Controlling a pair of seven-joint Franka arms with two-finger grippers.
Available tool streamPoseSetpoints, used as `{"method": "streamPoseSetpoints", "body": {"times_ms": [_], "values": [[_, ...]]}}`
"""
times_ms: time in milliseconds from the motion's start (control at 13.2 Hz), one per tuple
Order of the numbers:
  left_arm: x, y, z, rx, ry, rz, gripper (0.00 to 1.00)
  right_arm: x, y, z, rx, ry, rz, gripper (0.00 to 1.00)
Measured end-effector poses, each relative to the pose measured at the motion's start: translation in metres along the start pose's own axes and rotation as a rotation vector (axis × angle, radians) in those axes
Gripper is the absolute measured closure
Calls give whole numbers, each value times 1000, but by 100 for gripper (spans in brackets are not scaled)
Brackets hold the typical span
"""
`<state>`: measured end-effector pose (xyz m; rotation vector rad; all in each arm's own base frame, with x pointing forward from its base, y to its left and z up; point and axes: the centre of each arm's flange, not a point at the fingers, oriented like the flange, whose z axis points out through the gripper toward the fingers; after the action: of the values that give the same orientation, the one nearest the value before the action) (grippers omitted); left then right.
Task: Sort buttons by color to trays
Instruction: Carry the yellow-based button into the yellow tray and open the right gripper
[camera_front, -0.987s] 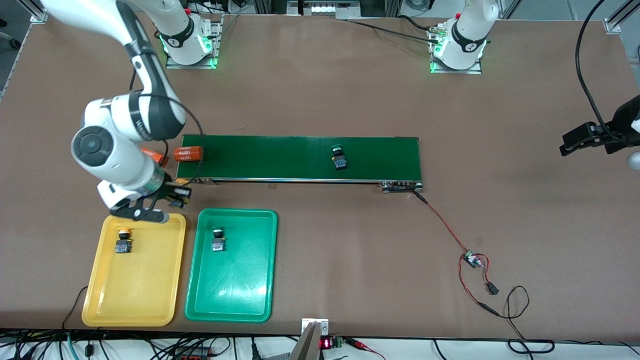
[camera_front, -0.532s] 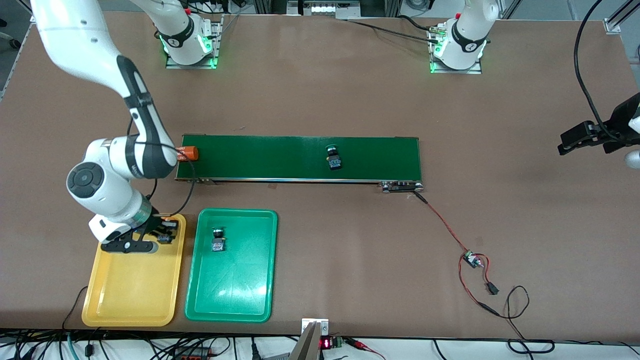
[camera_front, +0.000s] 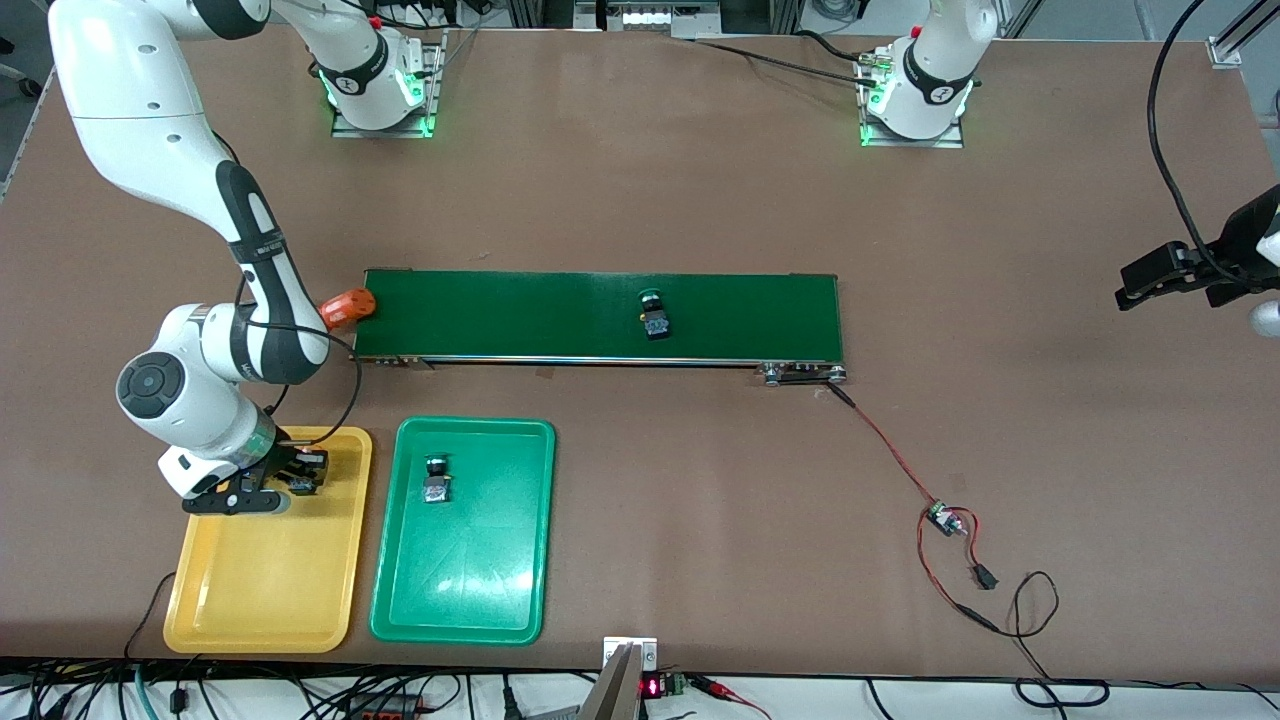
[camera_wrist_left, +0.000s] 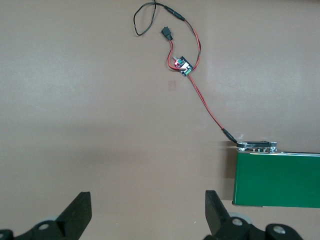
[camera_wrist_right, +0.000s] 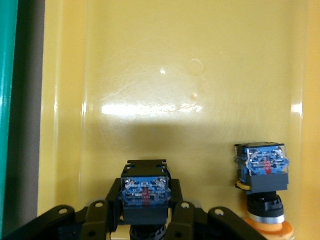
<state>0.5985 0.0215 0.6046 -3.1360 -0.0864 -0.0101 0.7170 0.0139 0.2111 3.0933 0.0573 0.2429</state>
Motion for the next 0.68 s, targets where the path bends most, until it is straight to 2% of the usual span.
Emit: {"method": "streamPoseSetpoints", "body": {"times_ms": [228, 456, 684], "values": [[1, 0, 1, 0, 5, -1, 0, -4, 7, 12, -1, -17, 9, 55], [1, 0, 2, 0, 7, -1, 0, -3, 11, 12, -2, -15, 9, 29], [2, 0, 3, 0, 8, -1, 0, 10, 1, -15, 10, 16, -7, 1]]}}
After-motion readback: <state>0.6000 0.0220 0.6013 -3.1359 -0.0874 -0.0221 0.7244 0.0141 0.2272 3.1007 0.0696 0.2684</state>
